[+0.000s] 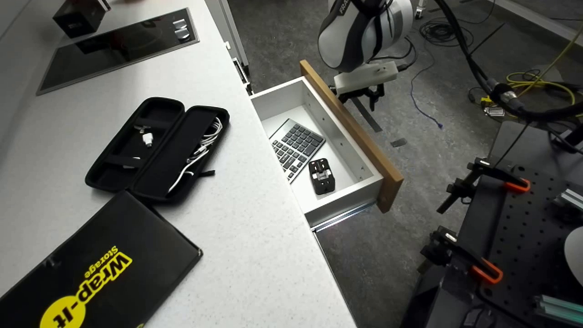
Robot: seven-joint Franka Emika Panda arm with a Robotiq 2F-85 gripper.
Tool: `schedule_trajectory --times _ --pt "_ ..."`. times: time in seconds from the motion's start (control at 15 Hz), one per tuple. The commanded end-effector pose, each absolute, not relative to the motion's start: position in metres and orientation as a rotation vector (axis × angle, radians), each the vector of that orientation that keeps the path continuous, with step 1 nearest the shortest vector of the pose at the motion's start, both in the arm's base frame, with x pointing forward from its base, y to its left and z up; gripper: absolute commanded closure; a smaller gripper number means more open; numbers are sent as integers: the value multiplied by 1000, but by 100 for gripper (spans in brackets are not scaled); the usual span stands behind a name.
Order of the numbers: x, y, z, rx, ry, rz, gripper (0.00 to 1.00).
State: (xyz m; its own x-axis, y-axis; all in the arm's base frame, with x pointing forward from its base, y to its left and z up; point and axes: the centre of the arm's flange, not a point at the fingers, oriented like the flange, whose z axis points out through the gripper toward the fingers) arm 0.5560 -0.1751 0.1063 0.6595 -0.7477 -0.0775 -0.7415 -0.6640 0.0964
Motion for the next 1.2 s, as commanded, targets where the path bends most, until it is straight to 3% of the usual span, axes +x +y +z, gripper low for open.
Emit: schedule_trajectory --times 0.0,0.33,0.4,1.13 --pt "596 -125 105 2937 -1191 -201 0" --pt "625 -60 113 3030 -1105 -305 0" --pt "606 -79 113 2995 -1121 -213 0" --pt "637 -50 96 3065 -1131 -175 0"
